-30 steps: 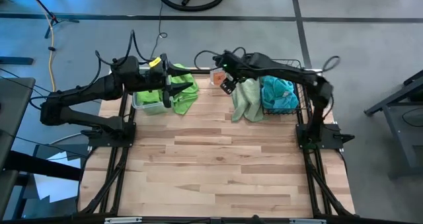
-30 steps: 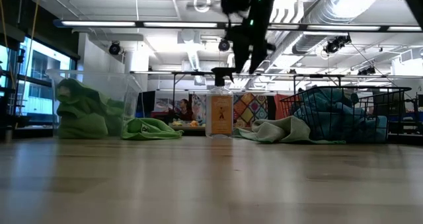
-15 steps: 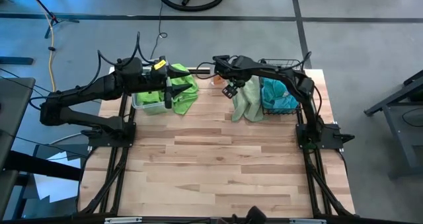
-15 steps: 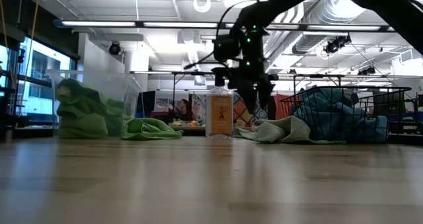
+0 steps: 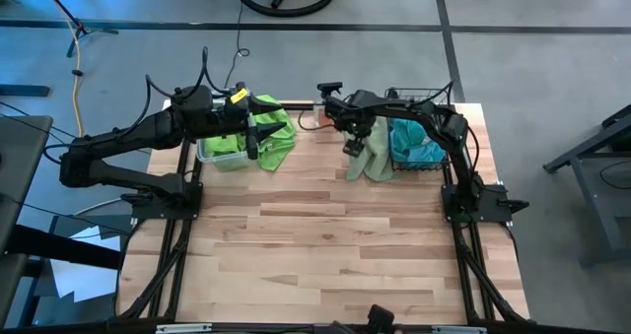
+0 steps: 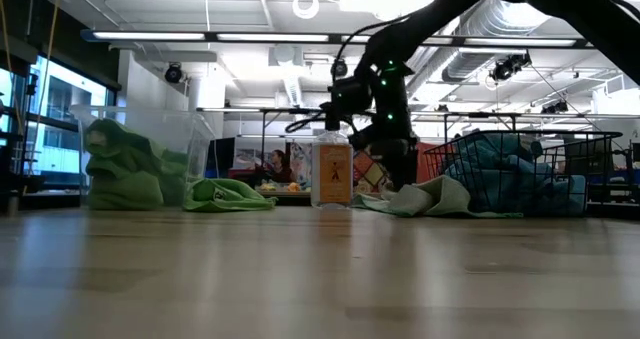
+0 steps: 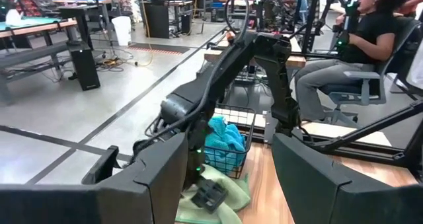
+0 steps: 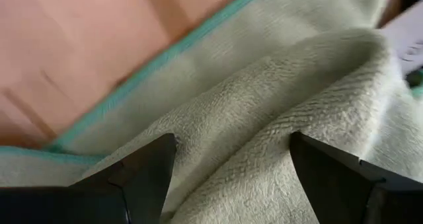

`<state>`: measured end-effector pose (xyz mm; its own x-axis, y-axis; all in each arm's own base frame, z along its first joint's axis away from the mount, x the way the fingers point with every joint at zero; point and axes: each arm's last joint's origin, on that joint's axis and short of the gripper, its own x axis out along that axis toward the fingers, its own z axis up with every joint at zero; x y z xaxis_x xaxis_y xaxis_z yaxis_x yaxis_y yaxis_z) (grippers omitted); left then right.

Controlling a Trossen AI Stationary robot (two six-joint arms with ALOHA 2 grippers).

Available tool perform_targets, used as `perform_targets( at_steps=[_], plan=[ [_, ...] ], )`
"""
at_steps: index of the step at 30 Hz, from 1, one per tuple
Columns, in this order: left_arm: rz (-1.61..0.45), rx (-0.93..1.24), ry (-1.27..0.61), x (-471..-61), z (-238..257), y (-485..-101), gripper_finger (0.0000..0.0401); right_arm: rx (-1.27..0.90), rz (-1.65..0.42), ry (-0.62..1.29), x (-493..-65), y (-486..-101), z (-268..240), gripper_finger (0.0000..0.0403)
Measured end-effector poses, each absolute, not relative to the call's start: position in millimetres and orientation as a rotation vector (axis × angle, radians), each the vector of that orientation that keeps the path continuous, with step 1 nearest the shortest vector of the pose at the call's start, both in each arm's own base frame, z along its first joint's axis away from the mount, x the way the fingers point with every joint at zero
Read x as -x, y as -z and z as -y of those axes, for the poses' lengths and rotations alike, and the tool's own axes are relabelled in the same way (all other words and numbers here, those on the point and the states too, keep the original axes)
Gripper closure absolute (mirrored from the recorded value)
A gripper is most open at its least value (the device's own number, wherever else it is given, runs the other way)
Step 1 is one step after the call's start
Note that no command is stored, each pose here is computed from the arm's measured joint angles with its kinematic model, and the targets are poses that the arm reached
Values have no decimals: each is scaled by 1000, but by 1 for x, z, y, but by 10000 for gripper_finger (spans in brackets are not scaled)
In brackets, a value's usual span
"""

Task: Sort microfiber towel by color & place in baskets
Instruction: Put the light green microfiber cloth into the bin

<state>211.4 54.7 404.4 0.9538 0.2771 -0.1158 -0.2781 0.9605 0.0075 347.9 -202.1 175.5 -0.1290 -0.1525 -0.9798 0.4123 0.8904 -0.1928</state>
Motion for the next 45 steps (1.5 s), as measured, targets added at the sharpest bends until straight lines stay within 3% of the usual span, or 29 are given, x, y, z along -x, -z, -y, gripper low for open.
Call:
perform_targets(
  at_steps=[18,22,28,29,40,45],
  plan=[
    [-112,37,-288,-211,-55,-404,192,-202,-1676,437,-329,-135,197,118],
    [-110,55,-289,-211,-55,-404,192,-211,-1674,433,-329,-134,196,178],
    [-107,63,-289,-211,-55,-405,192,-223,-1672,423,-329,-133,196,369],
    [-106,63,-289,-210,-54,-405,192,-225,-1671,420,-329,-133,196,383],
    [-29,54,-287,-188,-49,-419,192,-173,-1631,439,-332,-147,188,399],
    [-13,52,-287,-182,-47,-422,192,-180,-1535,462,-329,-178,184,401]
  ],
)
